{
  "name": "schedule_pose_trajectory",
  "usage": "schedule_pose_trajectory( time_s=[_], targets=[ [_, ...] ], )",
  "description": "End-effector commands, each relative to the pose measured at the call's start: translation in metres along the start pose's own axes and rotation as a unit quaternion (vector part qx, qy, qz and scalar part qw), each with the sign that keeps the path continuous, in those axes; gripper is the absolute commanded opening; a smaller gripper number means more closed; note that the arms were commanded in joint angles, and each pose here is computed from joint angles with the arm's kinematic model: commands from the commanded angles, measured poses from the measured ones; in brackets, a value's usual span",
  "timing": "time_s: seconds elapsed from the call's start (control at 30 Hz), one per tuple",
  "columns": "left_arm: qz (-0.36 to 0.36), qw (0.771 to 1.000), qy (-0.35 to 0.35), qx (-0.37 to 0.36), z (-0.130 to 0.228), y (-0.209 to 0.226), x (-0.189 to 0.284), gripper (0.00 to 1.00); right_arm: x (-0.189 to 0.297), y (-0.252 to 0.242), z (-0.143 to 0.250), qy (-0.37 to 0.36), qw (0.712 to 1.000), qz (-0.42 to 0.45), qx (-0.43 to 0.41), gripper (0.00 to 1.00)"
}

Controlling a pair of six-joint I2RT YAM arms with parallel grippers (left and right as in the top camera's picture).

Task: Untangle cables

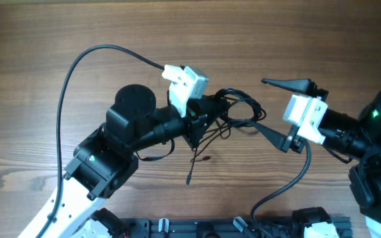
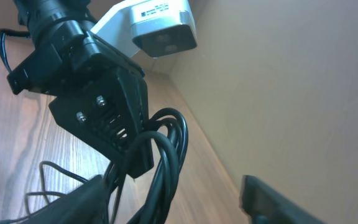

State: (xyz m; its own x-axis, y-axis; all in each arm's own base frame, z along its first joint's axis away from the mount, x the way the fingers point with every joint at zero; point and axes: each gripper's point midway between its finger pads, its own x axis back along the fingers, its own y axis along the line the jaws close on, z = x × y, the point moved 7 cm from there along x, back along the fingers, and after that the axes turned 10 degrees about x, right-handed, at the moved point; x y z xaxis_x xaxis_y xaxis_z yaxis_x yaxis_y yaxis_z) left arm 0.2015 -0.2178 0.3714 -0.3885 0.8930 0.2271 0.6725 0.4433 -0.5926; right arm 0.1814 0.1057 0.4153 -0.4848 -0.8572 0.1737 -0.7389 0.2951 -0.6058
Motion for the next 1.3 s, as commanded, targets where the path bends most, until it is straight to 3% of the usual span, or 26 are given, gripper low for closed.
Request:
schedule_pose_trajectory(
  time_s=[0.0, 0.17, 0.37, 0.43, 0.5, 0.53, 0.7, 0.77, 0.97, 1.07, 1.13, 1.27],
  targets=[
    [0.019, 1.000, 0.001, -0.016, -0.002, -0.007, 0.004, 0.04, 0.001, -0.001, -0.004, -0.010, 0.998, 0.000, 0.060, 0.61],
    [0.029, 0.999, 0.019, -0.016, 0.005, -0.010, -0.004, 0.04, -0.002, -0.005, -0.003, -0.016, 0.998, 0.001, 0.064, 0.43],
    [0.042, 0.999, 0.019, -0.022, 0.006, -0.016, -0.009, 0.04, -0.010, -0.007, 0.006, -0.016, 0.999, -0.017, 0.044, 0.40],
    [0.042, 0.999, 0.019, -0.022, 0.006, -0.016, -0.009, 0.04, -0.011, -0.007, 0.008, -0.015, 0.999, -0.018, 0.041, 0.31],
    [0.042, 0.999, 0.019, -0.022, 0.006, -0.016, -0.009, 0.04, -0.012, -0.008, 0.009, -0.014, 0.999, -0.020, 0.039, 0.13],
    [0.043, 0.999, 0.018, -0.023, 0.005, -0.016, -0.009, 0.04, -0.013, -0.008, 0.010, -0.014, 0.999, -0.020, 0.039, 0.10],
    [0.022, 1.000, 0.002, -0.022, 0.001, -0.013, -0.009, 0.04, -0.012, -0.007, 0.010, -0.013, 0.999, -0.021, 0.032, 0.06],
    [0.002, 1.000, -0.010, -0.011, -0.001, -0.008, -0.009, 0.13, -0.012, -0.007, 0.010, -0.011, 1.000, -0.023, 0.009, 0.05],
    [-0.084, 0.992, -0.067, 0.069, -0.011, 0.010, -0.007, 0.30, -0.012, -0.006, 0.011, -0.008, 0.996, -0.024, -0.088, 0.05],
    [-0.103, 0.989, -0.071, 0.083, -0.010, 0.015, -0.006, 0.21, -0.012, -0.008, 0.010, -0.009, 0.992, -0.020, -0.122, 0.04],
    [-0.106, 0.989, -0.068, 0.084, -0.009, 0.016, -0.006, 0.06, -0.012, -0.011, 0.008, -0.014, 0.990, -0.015, -0.140, 0.05],
    [-0.108, 0.988, -0.064, 0.086, -0.007, 0.017, -0.006, 0.04, -0.012, -0.015, 0.004, -0.024, 0.987, -0.008, -0.157, 0.05]
  ],
)
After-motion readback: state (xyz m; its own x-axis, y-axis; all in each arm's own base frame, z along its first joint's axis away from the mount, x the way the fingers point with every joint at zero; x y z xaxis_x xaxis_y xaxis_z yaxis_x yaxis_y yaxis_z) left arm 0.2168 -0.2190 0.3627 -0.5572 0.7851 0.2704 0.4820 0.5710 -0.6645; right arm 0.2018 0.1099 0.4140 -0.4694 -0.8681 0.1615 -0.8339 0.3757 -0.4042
